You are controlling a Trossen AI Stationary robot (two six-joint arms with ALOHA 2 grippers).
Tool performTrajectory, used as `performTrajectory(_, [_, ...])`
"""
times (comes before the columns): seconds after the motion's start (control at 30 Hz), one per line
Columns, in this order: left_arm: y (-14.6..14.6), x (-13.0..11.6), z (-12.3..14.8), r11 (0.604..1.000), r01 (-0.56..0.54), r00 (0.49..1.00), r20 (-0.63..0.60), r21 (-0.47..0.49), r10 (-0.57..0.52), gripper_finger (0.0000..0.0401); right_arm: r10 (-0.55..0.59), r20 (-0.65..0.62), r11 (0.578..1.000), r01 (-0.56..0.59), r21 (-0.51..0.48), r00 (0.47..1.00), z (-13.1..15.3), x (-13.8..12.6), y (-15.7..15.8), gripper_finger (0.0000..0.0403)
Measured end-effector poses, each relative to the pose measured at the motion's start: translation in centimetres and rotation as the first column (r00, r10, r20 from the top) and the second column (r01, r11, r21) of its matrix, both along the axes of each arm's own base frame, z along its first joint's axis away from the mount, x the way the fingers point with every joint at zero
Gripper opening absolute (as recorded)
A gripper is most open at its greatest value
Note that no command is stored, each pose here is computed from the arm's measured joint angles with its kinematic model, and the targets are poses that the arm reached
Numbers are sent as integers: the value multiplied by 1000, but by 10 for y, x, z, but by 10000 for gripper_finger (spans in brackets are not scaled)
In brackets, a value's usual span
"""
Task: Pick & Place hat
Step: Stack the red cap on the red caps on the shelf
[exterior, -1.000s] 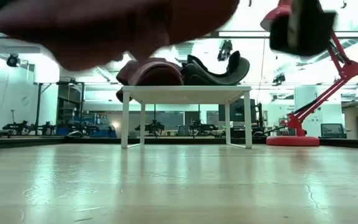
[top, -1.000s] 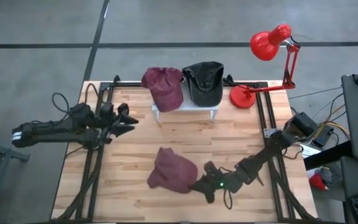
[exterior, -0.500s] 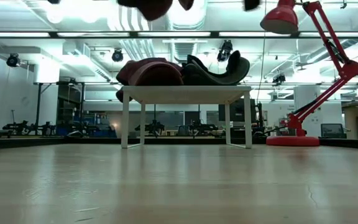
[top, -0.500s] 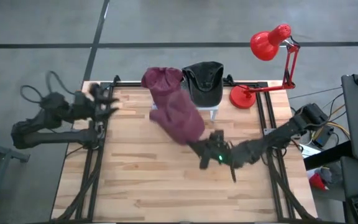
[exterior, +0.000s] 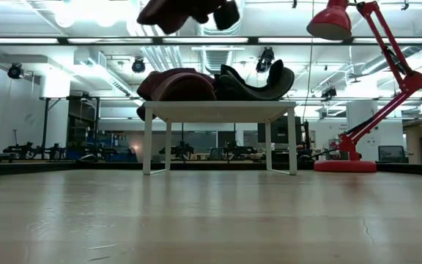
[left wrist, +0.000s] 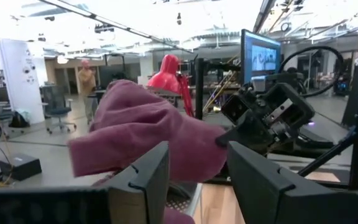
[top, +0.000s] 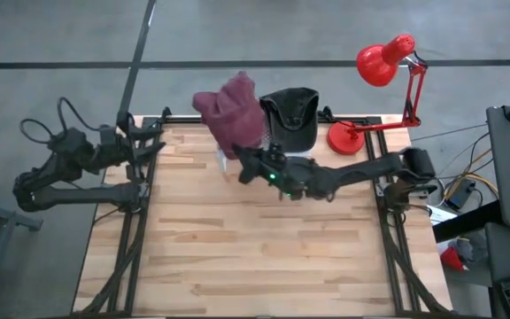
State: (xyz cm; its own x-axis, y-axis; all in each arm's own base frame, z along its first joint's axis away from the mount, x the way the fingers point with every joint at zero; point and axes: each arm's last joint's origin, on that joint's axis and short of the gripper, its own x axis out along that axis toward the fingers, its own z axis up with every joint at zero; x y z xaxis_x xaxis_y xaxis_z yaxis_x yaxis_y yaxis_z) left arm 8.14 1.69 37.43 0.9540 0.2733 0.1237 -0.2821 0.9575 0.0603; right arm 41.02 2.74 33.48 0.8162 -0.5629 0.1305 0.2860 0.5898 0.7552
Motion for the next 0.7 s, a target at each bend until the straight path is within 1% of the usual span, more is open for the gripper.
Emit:
performTrajectory(0.03, [0,1,-1,1000,-1,1000,-2,-4,1,163,-9,2,1000,9,7,1000,-2,5,-2,11])
performTrajectory(0.1, [0,2,-3,1000,-4,1000,-1,-18,4,163,-39,21,997,37,63,999,-10,12,-3,11])
performTrajectory(0.17, [1,4,-5,999,-6,1000,-5,-33,5,163,-103,48,986,95,140,994,-19,16,-5,11])
performTrajectory(0.23, [1,7,-8,999,-6,1000,-19,-38,5,163,-165,51,971,153,183,985,-27,18,-6,11])
performTrajectory(0.37, [2,11,-11,999,-6,999,-37,-41,5,163,-213,101,949,181,259,972,-29,16,-7,11])
performTrajectory(0.5, [3,17,-14,999,-7,998,-58,-51,4,163,-248,94,943,217,253,964,-27,15,-6,12])
performTrajectory(0.6, [3,20,-15,998,1,998,-67,-63,-6,163,-241,122,940,200,277,963,-23,16,-6,12])
performTrajectory(0.7, [3,23,-16,998,20,997,-78,-65,-25,163,-223,128,948,184,260,967,-15,17,-4,13])
